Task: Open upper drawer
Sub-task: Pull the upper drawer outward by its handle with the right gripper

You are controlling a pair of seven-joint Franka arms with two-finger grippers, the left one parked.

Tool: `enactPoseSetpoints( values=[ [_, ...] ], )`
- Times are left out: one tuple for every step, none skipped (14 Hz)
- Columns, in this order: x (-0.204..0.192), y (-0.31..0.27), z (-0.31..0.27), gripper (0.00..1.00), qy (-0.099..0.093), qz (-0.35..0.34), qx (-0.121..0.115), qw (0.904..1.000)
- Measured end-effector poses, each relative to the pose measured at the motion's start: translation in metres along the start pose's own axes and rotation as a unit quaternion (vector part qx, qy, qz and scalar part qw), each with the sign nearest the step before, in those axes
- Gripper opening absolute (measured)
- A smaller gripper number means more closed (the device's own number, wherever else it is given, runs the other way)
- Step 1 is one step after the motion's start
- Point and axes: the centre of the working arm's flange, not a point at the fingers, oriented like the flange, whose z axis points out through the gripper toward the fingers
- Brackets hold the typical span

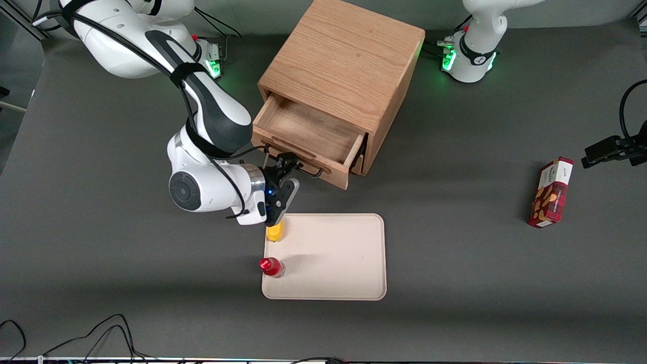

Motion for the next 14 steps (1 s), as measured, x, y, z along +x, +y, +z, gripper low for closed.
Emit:
enactPoseSetpoints(
  values=[
    [0.000,0.006,-0.003,1.00,0.000,0.003,0.001,1.0000],
    [0.001,0.012,-0.006,1.00,0.002,0.005,-0.001,1.0000],
    [0.002,0.016,-0.008,1.00,0.002,0.006,-0.002,1.0000],
    [0.002,0.019,-0.009,1.00,0.001,0.006,-0.004,1.0000],
    [0.003,0.021,-0.010,1.00,0.001,0.006,-0.005,1.0000],
    [0.003,0.023,-0.012,1.00,0.001,0.006,-0.006,1.0000],
    [0.004,0.027,-0.014,1.00,0.002,0.008,-0.007,0.9999],
    [0.004,0.032,-0.018,1.00,0.004,0.011,-0.008,0.9999],
    [0.004,0.038,-0.023,1.00,0.007,0.013,-0.010,0.9998],
    [0.004,0.043,-0.028,1.00,0.009,0.016,-0.012,0.9998],
    [0.004,0.048,-0.033,1.00,0.012,0.018,-0.015,0.9996],
    [0.003,0.054,-0.038,1.00,0.016,0.022,-0.019,0.9994],
    [0.002,0.060,-0.043,1.00,0.020,0.025,-0.024,0.9992],
    [0.002,0.065,-0.049,1.00,0.025,0.028,-0.028,0.9989]
  ],
)
